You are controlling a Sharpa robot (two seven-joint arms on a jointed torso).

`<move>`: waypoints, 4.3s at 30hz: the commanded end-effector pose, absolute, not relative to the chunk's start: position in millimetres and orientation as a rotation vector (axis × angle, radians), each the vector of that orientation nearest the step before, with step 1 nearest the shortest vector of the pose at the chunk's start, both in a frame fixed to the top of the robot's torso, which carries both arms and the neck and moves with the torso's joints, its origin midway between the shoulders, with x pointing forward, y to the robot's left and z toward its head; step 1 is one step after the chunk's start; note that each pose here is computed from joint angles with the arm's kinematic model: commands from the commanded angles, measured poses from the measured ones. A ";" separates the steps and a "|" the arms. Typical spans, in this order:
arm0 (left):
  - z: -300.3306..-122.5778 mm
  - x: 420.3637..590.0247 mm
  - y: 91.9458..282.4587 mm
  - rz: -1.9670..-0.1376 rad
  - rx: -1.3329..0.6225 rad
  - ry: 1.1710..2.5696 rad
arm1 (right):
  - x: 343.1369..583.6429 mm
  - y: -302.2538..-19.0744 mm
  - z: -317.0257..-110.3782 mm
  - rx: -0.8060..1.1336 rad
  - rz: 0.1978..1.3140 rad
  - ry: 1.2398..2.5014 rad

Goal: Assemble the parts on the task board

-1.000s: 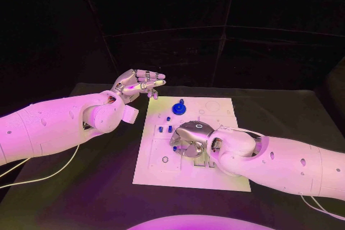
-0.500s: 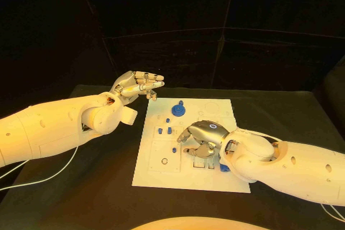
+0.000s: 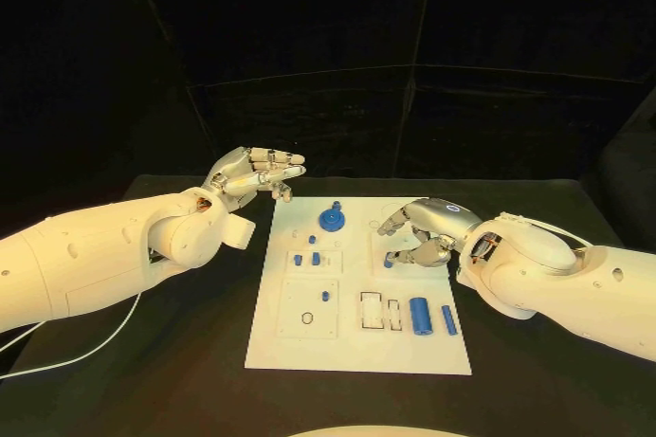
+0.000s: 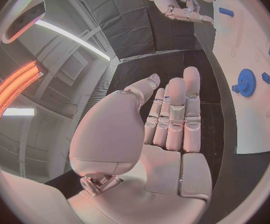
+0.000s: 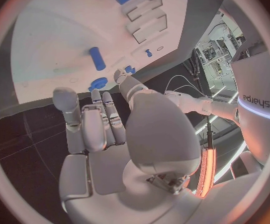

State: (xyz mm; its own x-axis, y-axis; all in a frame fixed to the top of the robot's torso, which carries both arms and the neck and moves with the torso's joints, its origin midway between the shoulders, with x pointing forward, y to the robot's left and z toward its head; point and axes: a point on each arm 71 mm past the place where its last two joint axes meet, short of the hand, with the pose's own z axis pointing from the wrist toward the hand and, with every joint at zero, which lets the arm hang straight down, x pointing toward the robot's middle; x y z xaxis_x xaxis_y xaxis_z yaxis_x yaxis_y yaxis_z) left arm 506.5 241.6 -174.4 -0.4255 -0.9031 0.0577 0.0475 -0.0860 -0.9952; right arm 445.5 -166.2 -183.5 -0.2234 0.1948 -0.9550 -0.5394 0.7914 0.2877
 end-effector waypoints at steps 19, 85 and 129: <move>-173.5 506.6 240.2 -1.633 -0.972 1.438 | 451.9 -160.1 -197.6 -0.391 0.576 1.855; -173.8 507.7 239.1 -1.637 -0.970 1.442 | 394.3 -47.9 -185.2 -0.487 1.037 1.632; -174.2 508.3 235.3 -1.644 -0.969 1.449 | 391.0 -27.4 -229.9 -0.625 0.927 1.773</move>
